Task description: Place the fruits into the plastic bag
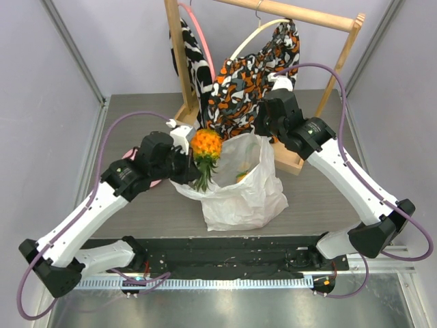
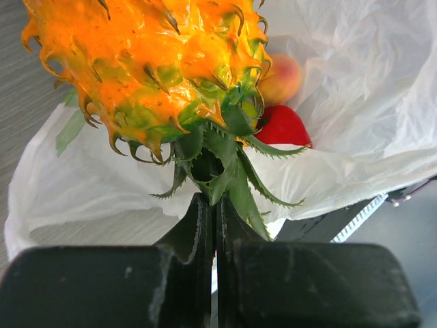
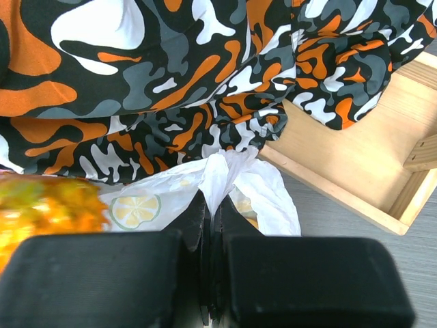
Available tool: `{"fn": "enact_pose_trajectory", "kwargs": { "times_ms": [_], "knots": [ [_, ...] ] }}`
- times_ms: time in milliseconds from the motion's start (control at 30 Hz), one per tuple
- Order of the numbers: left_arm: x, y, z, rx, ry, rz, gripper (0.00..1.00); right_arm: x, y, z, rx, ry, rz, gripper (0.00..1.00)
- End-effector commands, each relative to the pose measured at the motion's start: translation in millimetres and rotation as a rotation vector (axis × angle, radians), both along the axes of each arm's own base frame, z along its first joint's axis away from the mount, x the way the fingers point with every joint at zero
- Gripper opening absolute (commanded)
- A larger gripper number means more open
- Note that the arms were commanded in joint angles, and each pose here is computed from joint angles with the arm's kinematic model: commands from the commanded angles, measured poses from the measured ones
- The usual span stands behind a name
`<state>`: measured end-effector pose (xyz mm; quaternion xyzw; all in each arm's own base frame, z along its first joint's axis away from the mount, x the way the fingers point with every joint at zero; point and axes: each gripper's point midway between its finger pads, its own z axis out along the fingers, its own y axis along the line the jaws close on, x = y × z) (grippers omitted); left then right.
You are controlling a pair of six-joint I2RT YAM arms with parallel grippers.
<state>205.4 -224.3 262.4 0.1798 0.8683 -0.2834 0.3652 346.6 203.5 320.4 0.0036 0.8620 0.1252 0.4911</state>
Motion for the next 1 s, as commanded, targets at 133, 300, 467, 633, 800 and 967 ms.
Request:
{"fn": "enact_pose_trajectory", "kwargs": {
  "times_ms": [133,300,467,633,800,967],
  "knots": [
    [6.1,-28.4,3.6,0.052,-0.057,-0.172,0.00,-1.1,-0.6,29.2,0.068,-0.071,-0.005,0.02],
    [19.0,-53.1,-1.8,0.080,-0.036,-0.265,0.00,0.4,1.6,29.6,0.077,-0.072,-0.002,0.02],
    [28.2,-76.4,0.2,0.070,-0.036,-0.359,0.00,0.6,3.5,31.9,0.084,-0.077,0.004,0.02],
    [37.0,-91.1,-4.6,0.083,-0.036,-0.391,0.00,1.6,2.8,32.3,0.082,-0.081,-0.001,0.02],
    [23.4,-100.1,-15.6,0.087,0.013,-0.445,0.00,2.4,3.2,30.8,0.084,-0.079,-0.004,0.02],
    [-9.9,-88.0,-41.1,0.151,0.125,-0.505,0.01,2.5,2.0,29.4,0.083,-0.077,-0.009,0.02]
  ]
}}
